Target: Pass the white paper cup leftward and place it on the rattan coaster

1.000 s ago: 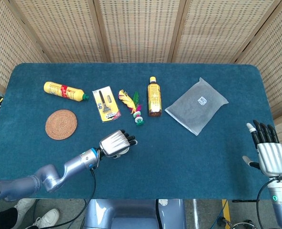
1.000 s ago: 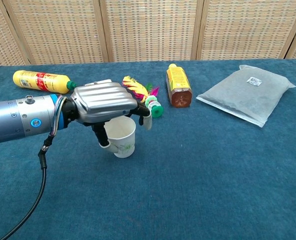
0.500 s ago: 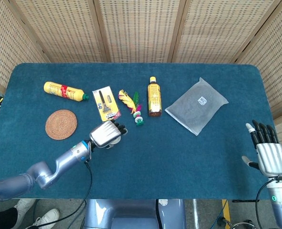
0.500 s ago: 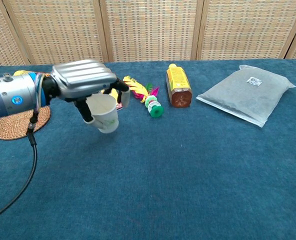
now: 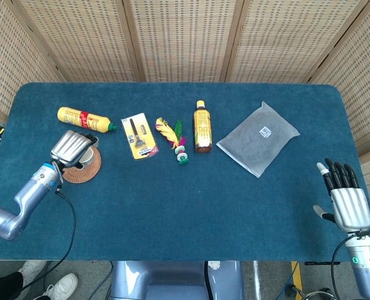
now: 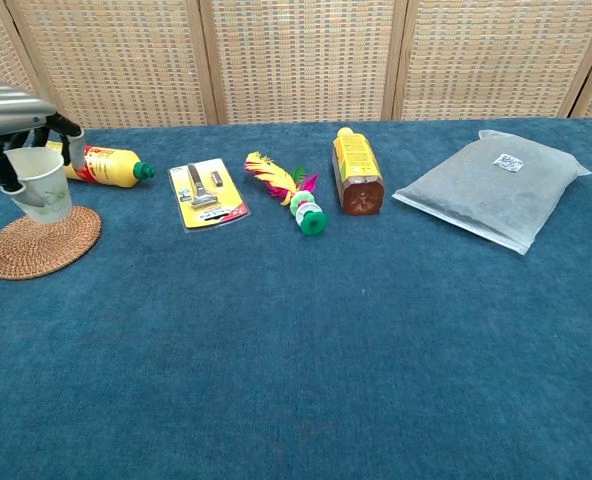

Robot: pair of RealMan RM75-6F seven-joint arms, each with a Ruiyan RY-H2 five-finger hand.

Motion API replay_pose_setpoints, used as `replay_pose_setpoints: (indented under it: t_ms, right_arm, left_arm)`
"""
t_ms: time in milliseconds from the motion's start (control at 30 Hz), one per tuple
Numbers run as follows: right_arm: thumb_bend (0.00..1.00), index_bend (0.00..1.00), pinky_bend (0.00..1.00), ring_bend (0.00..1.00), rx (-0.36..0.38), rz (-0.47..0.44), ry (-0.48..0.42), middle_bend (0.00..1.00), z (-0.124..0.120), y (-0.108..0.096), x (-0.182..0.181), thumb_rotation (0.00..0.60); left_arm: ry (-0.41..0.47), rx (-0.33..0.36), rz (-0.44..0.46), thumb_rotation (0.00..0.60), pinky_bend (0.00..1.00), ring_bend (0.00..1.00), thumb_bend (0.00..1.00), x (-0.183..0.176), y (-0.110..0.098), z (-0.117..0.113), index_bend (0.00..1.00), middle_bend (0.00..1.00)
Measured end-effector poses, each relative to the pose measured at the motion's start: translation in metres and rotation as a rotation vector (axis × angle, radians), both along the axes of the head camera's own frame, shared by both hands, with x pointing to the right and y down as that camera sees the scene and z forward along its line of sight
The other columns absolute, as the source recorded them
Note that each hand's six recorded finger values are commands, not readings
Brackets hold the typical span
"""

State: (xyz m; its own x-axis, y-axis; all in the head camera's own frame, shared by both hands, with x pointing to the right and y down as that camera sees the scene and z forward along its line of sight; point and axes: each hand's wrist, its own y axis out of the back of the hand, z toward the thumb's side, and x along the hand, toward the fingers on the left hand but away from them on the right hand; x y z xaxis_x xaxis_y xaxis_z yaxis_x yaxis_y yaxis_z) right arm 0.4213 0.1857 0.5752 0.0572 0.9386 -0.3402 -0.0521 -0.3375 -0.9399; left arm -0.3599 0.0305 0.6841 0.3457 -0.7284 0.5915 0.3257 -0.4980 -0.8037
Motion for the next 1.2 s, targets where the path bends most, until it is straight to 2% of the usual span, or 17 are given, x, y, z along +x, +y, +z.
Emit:
replay_pose_setpoints:
  t_ms: [133, 267, 433, 700, 767, 833, 900, 933, 1100, 1200]
  right_arm:
    - [0.0, 0.05, 0.0, 0.0, 0.0, -0.005, 0.002, 0.0, 0.002, -0.001, -0.002, 0.6]
    - [0.0, 0.05, 0.0, 0.0, -0.003, -0.008, 0.005, 0.0, 0.004, -0.001, -0.005, 0.6]
    - [0.0, 0.05, 0.0, 0.0, -0.005, -0.01, 0.007, 0.0, 0.006, -0.002, -0.005, 0.6]
    - [0.0, 0.05, 0.0, 0.0, -0.006, -0.005, 0.006, 0.0, 0.006, -0.002, -0.004, 0.6]
    - [0.0, 0.05, 0.0, 0.0, -0.006, -0.004, 0.004, 0.0, 0.005, -0.002, -0.003, 0.6]
    - [0.0, 0.05, 0.0, 0.0, -0.006, -0.002, 0.004, 0.0, 0.005, -0.002, -0.003, 0.6]
    - [0.0, 0.05, 0.0, 0.0, -0.005, -0.003, 0.004, 0.0, 0.005, -0.001, -0.003, 0.6]
    - [0.0, 0.05, 0.0, 0.0, -0.004, -0.003, 0.003, 0.0, 0.004, -0.001, -0.003, 0.6]
    - [0.0, 0.05, 0.0, 0.0, -0.001, -0.004, -0.001, 0.0, 0.003, -0.001, -0.004, 0.6]
    - [0.0, 0.05, 0.0, 0.0, 0.003, -0.009, -0.007, 0.0, 0.001, -0.001, -0.006, 0.6]
  left_arm:
    - [-0.003, -0.047, -0.095, 0.6, 0.54, 0.52, 0.0, -0.028, 0.004, 0.009, 0.41, 0.41]
    - [-0.007, -0.077, -0.151, 0.6, 0.54, 0.52, 0.0, -0.045, 0.007, 0.02, 0.41, 0.41]
    - [-0.017, -0.087, -0.175, 0.6, 0.54, 0.51, 0.0, -0.053, 0.008, 0.031, 0.41, 0.41]
    - [0.003, -0.092, -0.168, 0.6, 0.53, 0.49, 0.0, -0.037, 0.003, 0.044, 0.38, 0.38]
    - [0.003, -0.091, -0.161, 0.6, 0.49, 0.43, 0.0, -0.035, 0.003, 0.045, 0.29, 0.33]
    - [0.0, -0.086, -0.154, 0.6, 0.37, 0.24, 0.0, -0.034, 0.002, 0.046, 0.08, 0.17]
    - [0.0, -0.084, -0.151, 0.6, 0.27, 0.08, 0.0, -0.034, 0.003, 0.046, 0.0, 0.04]
    - [0.004, -0.085, -0.15, 0.6, 0.23, 0.03, 0.0, -0.033, 0.003, 0.045, 0.0, 0.01]
    - [0.02, -0.091, -0.152, 0.6, 0.17, 0.0, 0.0, -0.04, 0.003, 0.038, 0.0, 0.0]
    - [0.04, -0.072, -0.166, 0.6, 0.12, 0.0, 0.0, -0.05, 0.0, 0.024, 0.0, 0.0]
